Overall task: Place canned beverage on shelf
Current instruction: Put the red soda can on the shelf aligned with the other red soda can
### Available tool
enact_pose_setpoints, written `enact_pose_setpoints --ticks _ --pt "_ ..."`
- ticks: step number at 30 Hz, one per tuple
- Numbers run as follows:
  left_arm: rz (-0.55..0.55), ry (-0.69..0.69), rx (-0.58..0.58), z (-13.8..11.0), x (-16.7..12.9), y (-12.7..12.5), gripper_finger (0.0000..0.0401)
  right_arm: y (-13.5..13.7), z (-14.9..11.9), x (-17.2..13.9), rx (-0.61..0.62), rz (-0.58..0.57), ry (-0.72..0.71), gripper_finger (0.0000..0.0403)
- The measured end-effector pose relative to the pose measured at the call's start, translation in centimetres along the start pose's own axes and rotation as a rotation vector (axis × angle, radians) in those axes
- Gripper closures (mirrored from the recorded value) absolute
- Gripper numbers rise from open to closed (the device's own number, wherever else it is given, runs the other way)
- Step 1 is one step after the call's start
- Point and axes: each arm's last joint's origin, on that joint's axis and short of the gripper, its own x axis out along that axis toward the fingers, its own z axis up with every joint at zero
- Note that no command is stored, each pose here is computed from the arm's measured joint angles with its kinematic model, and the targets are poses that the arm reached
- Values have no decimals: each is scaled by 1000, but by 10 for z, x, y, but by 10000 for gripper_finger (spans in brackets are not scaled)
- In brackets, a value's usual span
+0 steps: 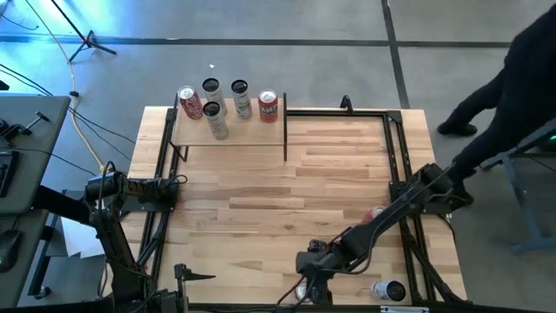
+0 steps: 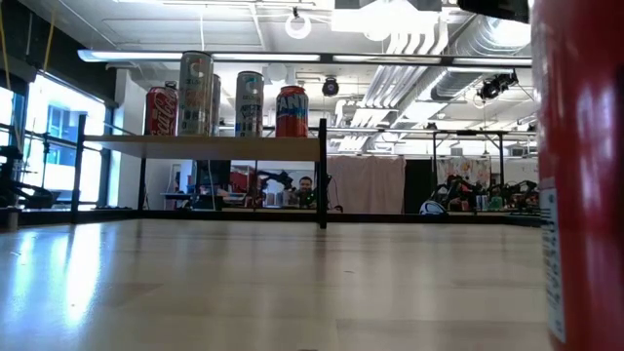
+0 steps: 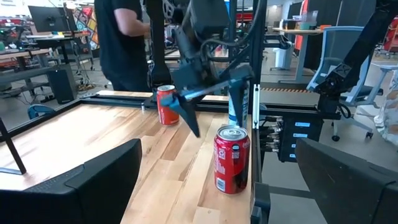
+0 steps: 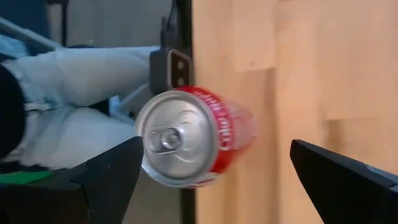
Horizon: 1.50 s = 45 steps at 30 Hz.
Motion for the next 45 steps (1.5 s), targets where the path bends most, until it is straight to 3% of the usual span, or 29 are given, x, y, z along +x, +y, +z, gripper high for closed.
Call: enact_pose_setpoints --ticks 7,19,45 --pt "-12 7 1 0 0 0 2 0 -1 13 33 41 39 9" --pt "-35 21 -2 -1 0 -1 2 15 1 13 40 141 -23 9" --pt "-35 21 0 -1 0 -1 2 9 -7 14 -70 -1 -28 9"
